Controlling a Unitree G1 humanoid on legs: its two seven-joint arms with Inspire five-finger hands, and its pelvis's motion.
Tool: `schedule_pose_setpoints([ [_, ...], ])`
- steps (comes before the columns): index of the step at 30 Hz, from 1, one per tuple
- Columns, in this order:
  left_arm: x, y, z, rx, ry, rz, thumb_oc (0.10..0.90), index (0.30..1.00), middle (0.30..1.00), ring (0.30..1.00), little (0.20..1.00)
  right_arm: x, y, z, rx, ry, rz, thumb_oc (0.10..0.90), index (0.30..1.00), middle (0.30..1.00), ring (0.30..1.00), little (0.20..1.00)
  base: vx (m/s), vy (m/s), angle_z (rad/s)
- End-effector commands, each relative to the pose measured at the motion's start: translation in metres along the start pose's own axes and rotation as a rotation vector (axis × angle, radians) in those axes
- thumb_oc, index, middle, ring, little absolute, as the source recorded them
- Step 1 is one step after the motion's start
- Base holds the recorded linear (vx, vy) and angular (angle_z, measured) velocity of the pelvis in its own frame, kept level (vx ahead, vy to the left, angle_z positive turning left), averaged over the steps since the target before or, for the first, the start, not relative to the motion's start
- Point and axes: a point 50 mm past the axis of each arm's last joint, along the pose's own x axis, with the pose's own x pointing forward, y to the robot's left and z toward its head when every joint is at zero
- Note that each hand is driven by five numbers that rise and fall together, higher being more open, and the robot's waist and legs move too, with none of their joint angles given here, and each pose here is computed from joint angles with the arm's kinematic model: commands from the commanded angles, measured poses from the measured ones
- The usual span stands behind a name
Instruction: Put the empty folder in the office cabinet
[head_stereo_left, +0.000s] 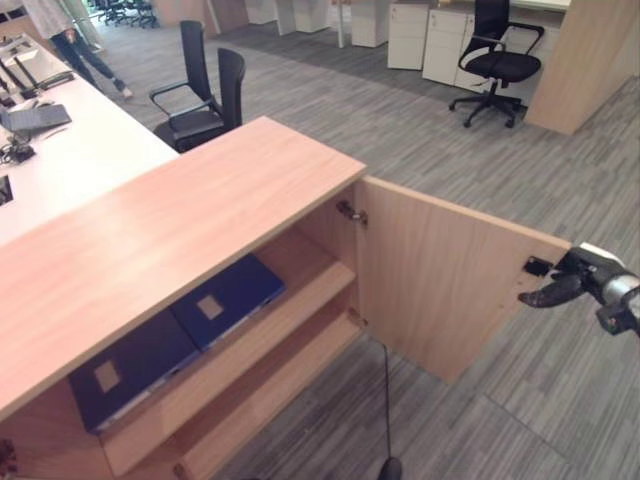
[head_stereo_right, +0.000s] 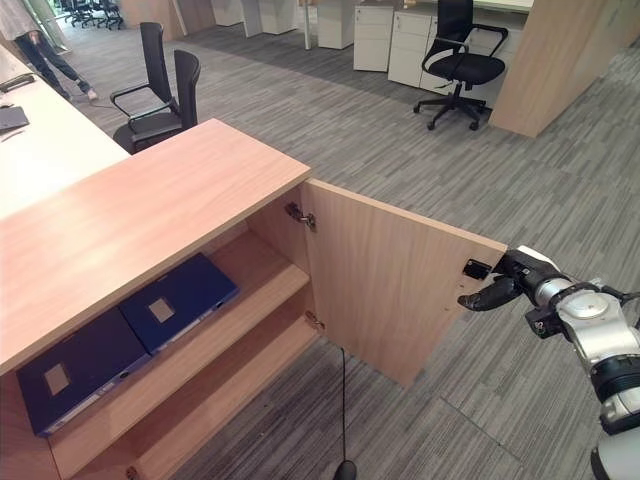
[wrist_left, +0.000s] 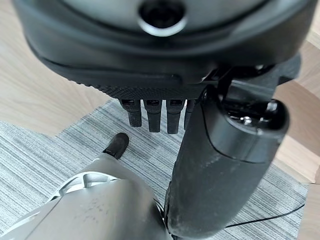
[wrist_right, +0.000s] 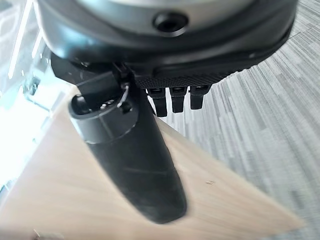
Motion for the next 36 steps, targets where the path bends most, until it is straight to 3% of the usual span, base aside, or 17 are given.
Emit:
schedule_pose_setpoints([
  [1,-0.006,0.023,-0.021,0.069,0.049,0.073,0.800,0.900,0.900,0.900,0.900,-0.001,-0.041,0.073,0.253,-0.346,-0.238,0.800,0.900,0.900,0.900,0.900,0.01,0.004,0.08],
  [5,-0.006,0.020,-0.022,0.066,0.055,0.074,0.800,0.900,0.900,0.900,0.900,-0.002,-0.047,0.079,0.369,-0.395,-0.287,0.800,0.900,0.900,0.900,0.900,0.00,0.010,0.12],
  [10,-0.005,0.018,-0.019,0.065,0.047,0.077,0.800,0.900,0.900,0.900,0.900,0.007,-0.023,0.096,0.576,-0.515,-0.203,0.800,0.900,0.900,0.900,0.900,0.00,0.000,0.00],
  [12,-0.005,0.017,-0.017,0.066,0.038,0.083,0.800,0.900,0.900,0.900,0.900,0.013,0.009,0.114,0.642,-0.601,-0.061,0.800,0.900,0.900,0.900,0.900,-0.01,0.010,-0.09],
  [15,-0.004,0.017,-0.014,0.064,0.026,0.087,0.800,0.900,0.900,0.900,0.900,0.014,0.117,0.130,0.644,-0.625,0.344,0.800,0.900,0.900,0.900,0.900,0.00,0.022,-0.22],
  [17,-0.002,0.015,0.000,0.075,-0.023,0.085,0.800,0.900,0.900,0.900,0.900,0.002,0.186,0.113,0.474,-0.538,0.588,0.800,0.900,0.900,0.900,0.900,0.00,0.004,-0.61],
  [19,-0.002,0.014,0.006,0.082,-0.043,0.083,0.800,0.900,0.900,0.900,0.900,-0.001,0.204,0.101,0.439,-0.488,0.653,0.800,0.900,0.900,0.900,0.900,0.00,-0.011,-0.65],
  [21,-0.001,0.014,0.017,0.106,-0.079,0.080,0.800,0.900,0.900,0.900,0.900,-0.018,0.238,0.087,0.257,-0.432,0.853,0.800,0.900,0.900,0.900,0.900,-0.01,-0.011,-0.18],
  [26,-0.001,0.017,0.030,0.169,-0.120,0.076,0.800,0.900,0.900,0.900,0.900,-0.060,0.262,0.089,-0.091,-0.458,1.224,0.800,0.900,0.900,0.900,0.900,-0.01,0.004,0.65],
  [28,-0.002,0.018,0.033,0.185,-0.129,0.078,0.800,0.900,0.900,0.900,0.900,-0.069,0.262,0.093,-0.144,-0.479,1.290,0.800,0.900,0.900,0.900,0.900,0.00,-0.012,0.80],
  [30,-0.002,0.018,0.035,0.199,-0.130,0.079,0.800,0.900,0.900,0.900,0.900,-0.083,0.270,0.095,-0.068,-0.485,1.384,0.800,0.900,0.900,0.900,0.900,0.01,-0.012,0.53],
  [33,-0.002,0.018,0.034,0.200,-0.131,0.084,0.800,0.900,0.900,0.900,0.900,-0.089,0.277,0.100,0.037,-0.528,1.387,0.800,0.900,0.900,0.900,0.900,0.01,-0.007,0.02],
  [34,-0.001,0.017,0.033,0.196,-0.127,0.095,0.800,0.900,0.900,0.900,0.900,-0.088,0.284,0.102,0.183,-0.536,1.348,0.800,0.900,0.900,0.900,0.900,0.01,-0.007,0.11],
  [35,-0.002,0.018,0.032,0.199,-0.125,0.098,0.800,0.900,0.900,0.900,0.900,-0.088,0.285,0.102,0.187,-0.537,1.347,0.800,0.900,0.900,0.900,0.900,0.02,-0.006,-0.13],
  [36,-0.001,0.016,0.031,0.183,-0.120,0.107,0.800,0.900,0.900,0.900,0.900,-0.087,0.302,0.097,0.411,-0.489,1.313,0.800,0.900,0.900,0.900,0.900,0.01,-0.004,-0.22],
])
